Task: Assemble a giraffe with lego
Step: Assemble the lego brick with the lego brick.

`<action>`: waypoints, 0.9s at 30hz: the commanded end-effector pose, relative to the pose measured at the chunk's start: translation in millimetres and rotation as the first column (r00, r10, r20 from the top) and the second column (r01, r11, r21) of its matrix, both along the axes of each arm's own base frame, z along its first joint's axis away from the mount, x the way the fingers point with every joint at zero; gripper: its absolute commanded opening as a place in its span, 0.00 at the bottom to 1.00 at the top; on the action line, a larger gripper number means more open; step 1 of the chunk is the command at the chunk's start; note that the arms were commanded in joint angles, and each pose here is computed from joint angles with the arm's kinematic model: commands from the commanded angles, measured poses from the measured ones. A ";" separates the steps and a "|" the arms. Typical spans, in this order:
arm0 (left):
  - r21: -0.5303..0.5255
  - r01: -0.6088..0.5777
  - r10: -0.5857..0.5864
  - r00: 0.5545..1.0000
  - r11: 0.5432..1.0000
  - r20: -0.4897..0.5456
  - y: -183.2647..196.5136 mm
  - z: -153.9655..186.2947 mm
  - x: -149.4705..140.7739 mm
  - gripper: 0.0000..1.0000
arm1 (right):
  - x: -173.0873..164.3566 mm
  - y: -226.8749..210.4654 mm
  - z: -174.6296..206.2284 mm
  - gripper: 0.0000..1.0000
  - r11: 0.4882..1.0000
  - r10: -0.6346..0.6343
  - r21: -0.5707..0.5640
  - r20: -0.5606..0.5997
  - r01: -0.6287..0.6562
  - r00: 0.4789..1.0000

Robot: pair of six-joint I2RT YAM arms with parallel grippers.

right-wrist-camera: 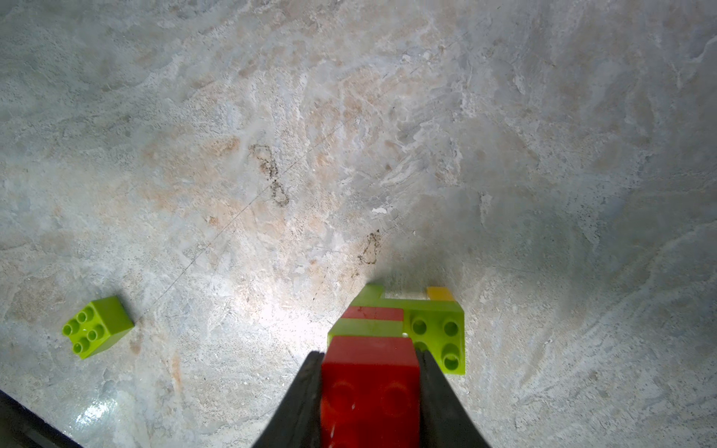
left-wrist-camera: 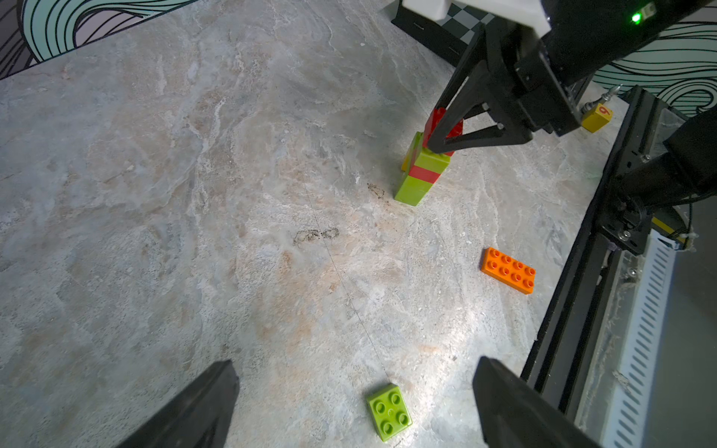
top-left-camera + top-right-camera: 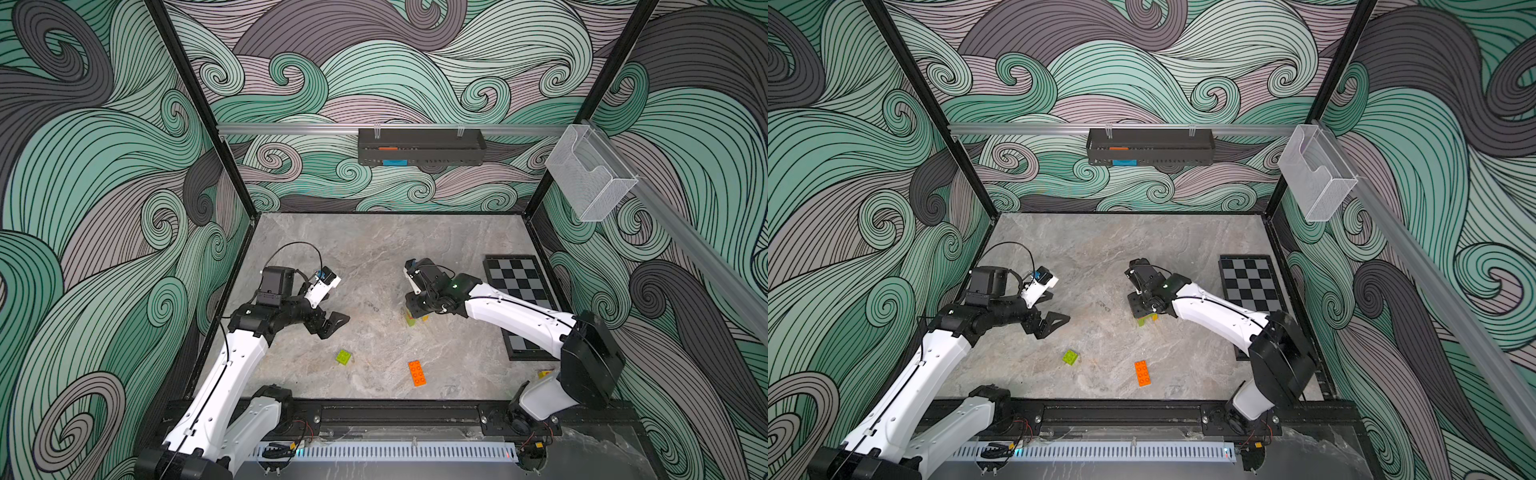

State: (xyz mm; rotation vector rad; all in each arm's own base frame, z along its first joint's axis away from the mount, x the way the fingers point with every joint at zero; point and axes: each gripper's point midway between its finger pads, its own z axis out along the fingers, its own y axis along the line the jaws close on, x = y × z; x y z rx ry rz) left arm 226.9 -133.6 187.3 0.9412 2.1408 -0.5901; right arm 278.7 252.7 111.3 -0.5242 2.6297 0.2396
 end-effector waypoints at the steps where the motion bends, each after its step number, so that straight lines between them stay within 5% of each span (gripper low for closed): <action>1: -0.006 0.013 -0.013 1.000 1.000 0.004 -1.6 0.9 -0.4 0.99 | -17.3 -14.8 -28.4 0.29 0.996 0.003 -0.091 -0.081 -0.011 0.997; 6: -0.005 0.013 -0.013 1.000 1.000 0.006 -1.4 1.1 -0.3 0.99 | -17.0 -12.5 -20.9 0.43 0.997 0.011 -0.079 -0.078 -0.017 0.997; 19: -0.005 0.012 -0.012 1.000 1.000 0.005 -1.4 0.4 -0.3 0.99 | -11.8 -10.2 5.5 0.49 0.997 0.023 -0.075 -0.050 -0.027 0.999; 27: -0.004 0.013 -0.013 1.000 1.000 0.006 -1.2 0.2 -0.4 0.99 | -8.8 -9.0 16.1 0.64 0.996 0.029 -0.083 -0.040 -0.032 0.999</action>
